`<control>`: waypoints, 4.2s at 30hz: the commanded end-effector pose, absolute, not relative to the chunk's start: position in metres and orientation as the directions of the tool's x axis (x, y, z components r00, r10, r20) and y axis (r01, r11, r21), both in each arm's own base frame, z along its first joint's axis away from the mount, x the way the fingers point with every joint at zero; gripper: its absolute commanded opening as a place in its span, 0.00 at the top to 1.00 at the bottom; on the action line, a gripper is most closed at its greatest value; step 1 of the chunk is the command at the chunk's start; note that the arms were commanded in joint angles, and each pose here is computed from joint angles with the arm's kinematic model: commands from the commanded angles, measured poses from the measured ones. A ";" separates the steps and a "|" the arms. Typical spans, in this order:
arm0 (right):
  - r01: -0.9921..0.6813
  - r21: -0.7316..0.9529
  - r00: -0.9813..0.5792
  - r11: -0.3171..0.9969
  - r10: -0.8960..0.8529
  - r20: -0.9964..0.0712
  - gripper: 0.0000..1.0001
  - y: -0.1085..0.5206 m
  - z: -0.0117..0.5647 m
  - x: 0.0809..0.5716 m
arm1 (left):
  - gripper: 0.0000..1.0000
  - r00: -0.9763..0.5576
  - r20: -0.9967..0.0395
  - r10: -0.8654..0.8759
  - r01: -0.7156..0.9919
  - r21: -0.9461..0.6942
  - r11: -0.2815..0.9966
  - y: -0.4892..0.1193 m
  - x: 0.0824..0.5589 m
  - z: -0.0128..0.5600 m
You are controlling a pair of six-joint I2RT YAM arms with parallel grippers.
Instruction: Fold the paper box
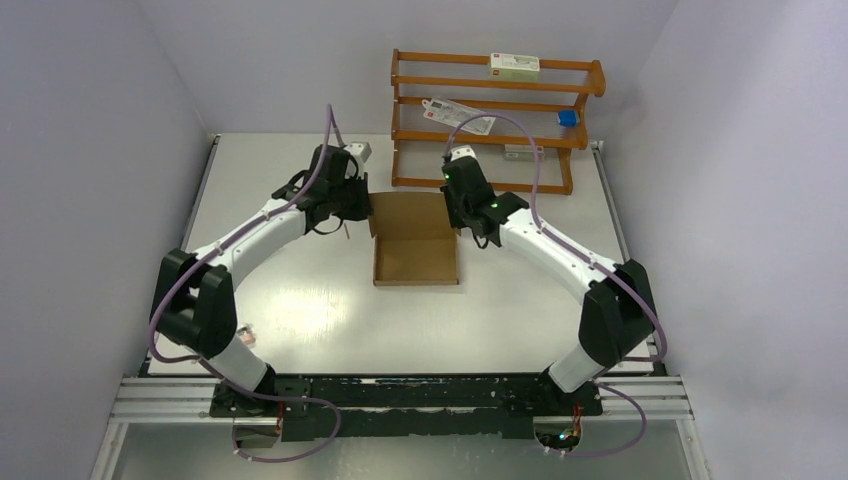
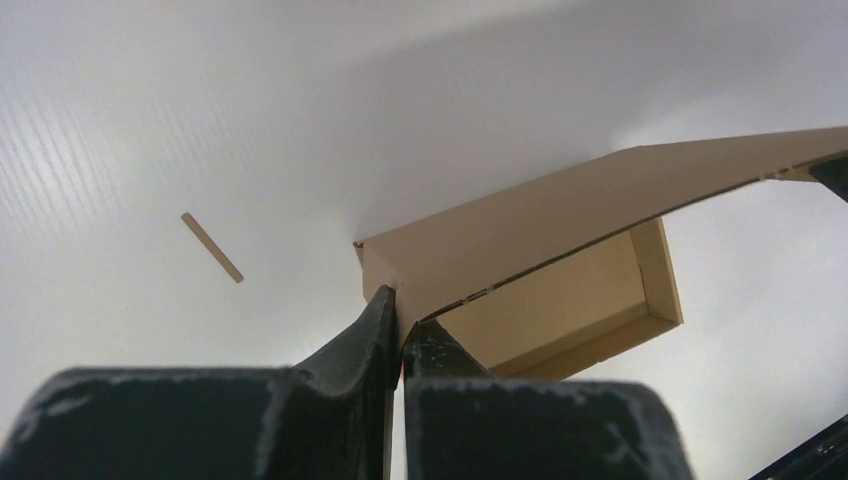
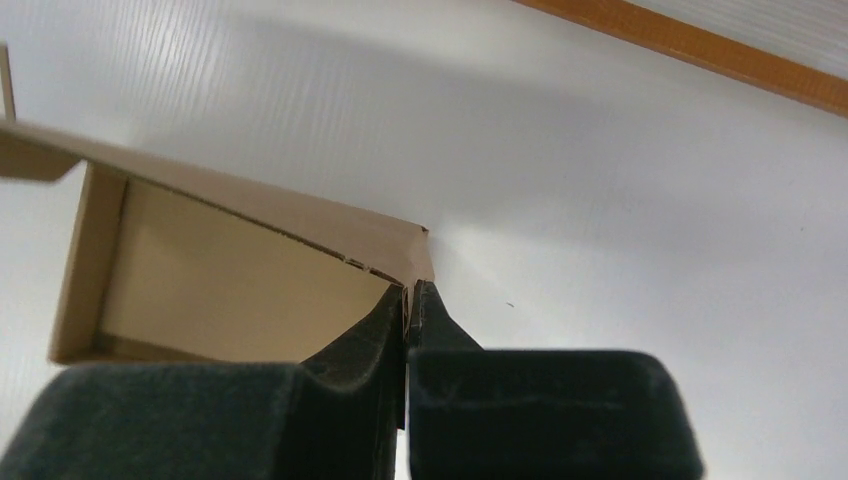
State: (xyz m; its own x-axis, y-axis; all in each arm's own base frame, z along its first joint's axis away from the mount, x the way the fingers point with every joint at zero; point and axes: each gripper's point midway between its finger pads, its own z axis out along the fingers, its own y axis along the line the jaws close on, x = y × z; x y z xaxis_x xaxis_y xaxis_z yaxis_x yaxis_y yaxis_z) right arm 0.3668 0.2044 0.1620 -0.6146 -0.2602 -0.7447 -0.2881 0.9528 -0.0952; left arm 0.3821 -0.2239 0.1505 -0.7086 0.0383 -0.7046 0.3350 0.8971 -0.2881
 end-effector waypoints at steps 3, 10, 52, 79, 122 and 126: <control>-0.094 0.095 -0.651 0.991 0.011 -0.759 1.00 0.231 0.166 0.384 | 0.95 -0.634 -0.760 -0.145 0.355 -0.452 0.818 -0.260 0.382 0.201; 0.035 0.186 -0.650 0.982 0.164 -0.742 1.00 0.234 0.163 0.382 | 0.95 -0.613 -0.748 -0.255 0.283 -0.508 0.813 -0.264 0.381 0.202; 0.201 0.352 -0.553 0.914 0.403 -0.730 1.00 0.228 0.119 0.317 | 0.83 -0.628 -0.695 -0.350 0.140 -0.544 0.827 -0.245 0.327 0.145; -0.047 0.285 -0.559 0.957 0.211 -0.802 0.56 0.221 0.110 0.264 | 0.54 -0.649 -0.676 -0.349 0.105 -0.534 0.839 -0.201 0.263 0.102; -0.132 0.282 -0.689 0.950 0.117 -0.715 0.33 0.226 0.093 0.320 | 0.52 -0.839 -0.530 -0.122 0.223 -0.539 0.812 -0.208 0.310 0.084; -0.133 0.283 -0.694 0.950 0.115 -0.711 0.33 0.221 0.074 0.309 | 0.50 -0.840 -0.523 -0.144 0.191 -0.534 0.823 -0.201 0.297 0.073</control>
